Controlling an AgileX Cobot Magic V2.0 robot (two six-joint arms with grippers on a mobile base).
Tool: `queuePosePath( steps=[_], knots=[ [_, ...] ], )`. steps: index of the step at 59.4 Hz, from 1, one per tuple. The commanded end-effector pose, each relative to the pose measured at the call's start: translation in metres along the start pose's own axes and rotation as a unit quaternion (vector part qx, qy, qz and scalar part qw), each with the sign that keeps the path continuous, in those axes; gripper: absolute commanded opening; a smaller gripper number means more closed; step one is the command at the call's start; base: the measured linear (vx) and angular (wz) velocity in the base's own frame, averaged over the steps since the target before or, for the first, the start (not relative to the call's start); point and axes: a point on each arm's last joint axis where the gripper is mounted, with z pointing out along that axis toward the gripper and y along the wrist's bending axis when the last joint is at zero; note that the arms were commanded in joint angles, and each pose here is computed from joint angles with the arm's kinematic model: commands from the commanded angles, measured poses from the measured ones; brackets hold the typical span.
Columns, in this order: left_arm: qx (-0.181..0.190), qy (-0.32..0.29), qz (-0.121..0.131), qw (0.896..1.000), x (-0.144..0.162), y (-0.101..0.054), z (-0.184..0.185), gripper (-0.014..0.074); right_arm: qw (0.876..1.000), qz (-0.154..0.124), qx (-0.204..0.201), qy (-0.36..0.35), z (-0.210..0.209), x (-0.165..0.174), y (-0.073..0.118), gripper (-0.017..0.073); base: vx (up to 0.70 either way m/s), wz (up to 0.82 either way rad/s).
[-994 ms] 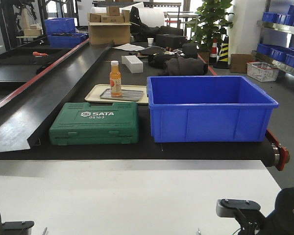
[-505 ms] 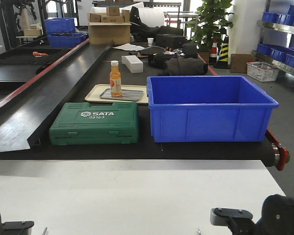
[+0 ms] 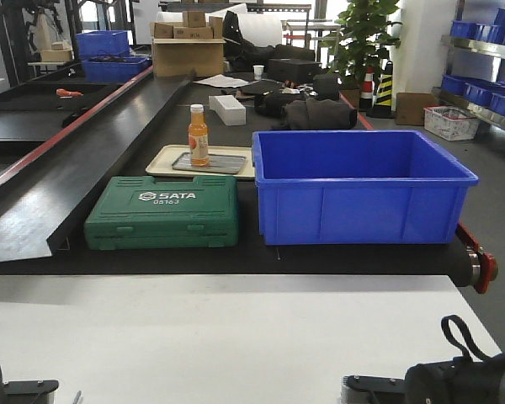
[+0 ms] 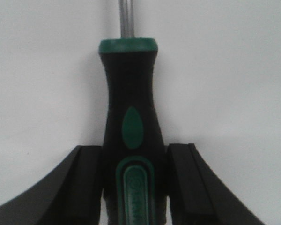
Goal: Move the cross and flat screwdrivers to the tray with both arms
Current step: 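Close the right gripper on the flat screwdriver's black handle, then lift both held screwdrivers up off the table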
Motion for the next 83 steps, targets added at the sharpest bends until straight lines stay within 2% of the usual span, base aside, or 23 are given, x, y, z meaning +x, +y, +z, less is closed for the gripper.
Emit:
queuePosePath(
  steps=[1,11,15,27,45,55,73,79,83],
  knots=[
    [0.013,0.019,-0.019,1.0,0.005,-0.004,0.008,-0.0004,0.999,-0.001,-0.014,-0.05,-0.016,-0.019,0.006,0.049,0.0,0.0],
    [0.013,0.018,-0.019,1.0,0.004,-0.004,0.008,-0.0004,1.0,-0.003,-0.008,-0.023,-0.012,-0.031,0.011,0.047,0.0,0.0],
    [0.012,0.017,-0.019,1.0,0.004,-0.004,0.008,-0.0004,1.0,-0.009,0.003,-0.008,-0.01,-0.034,0.011,0.045,0.0,0.0],
    [0.012,0.017,-0.019,1.0,0.004,-0.004,0.008,-0.0004,0.999,0.002,0.046,0.013,-0.005,-0.033,0.004,0.042,0.0,0.0],
    [0.012,0.011,-0.019,1.0,0.003,-0.004,0.008,-0.0004,0.999,-0.003,0.053,0.011,-0.005,-0.034,0.004,0.0418,0.0,0.0],
    [0.012,0.009,-0.019,1.0,0.003,-0.003,0.008,-0.0004,0.999,0.01,0.05,0.001,-0.003,-0.036,0.004,0.039,0.0,0.0],
    [0.012,0.009,-0.019,1.0,0.003,-0.003,0.008,-0.0004,0.997,0.012,0.065,0.04,0.016,-0.031,0.001,0.036,0.0,0.0],
    [0.012,0.009,-0.019,1.0,0.003,-0.003,0.008,-0.0004,0.997,0.012,0.064,0.04,0.016,-0.031,0.001,0.0302,0.0,0.0],
    [0.012,0.009,-0.019,1.0,0.003,-0.003,0.008,-0.0004,0.997,0.011,0.064,0.039,0.016,-0.032,0.001,0.0219,0.0,0.0]
  ],
)
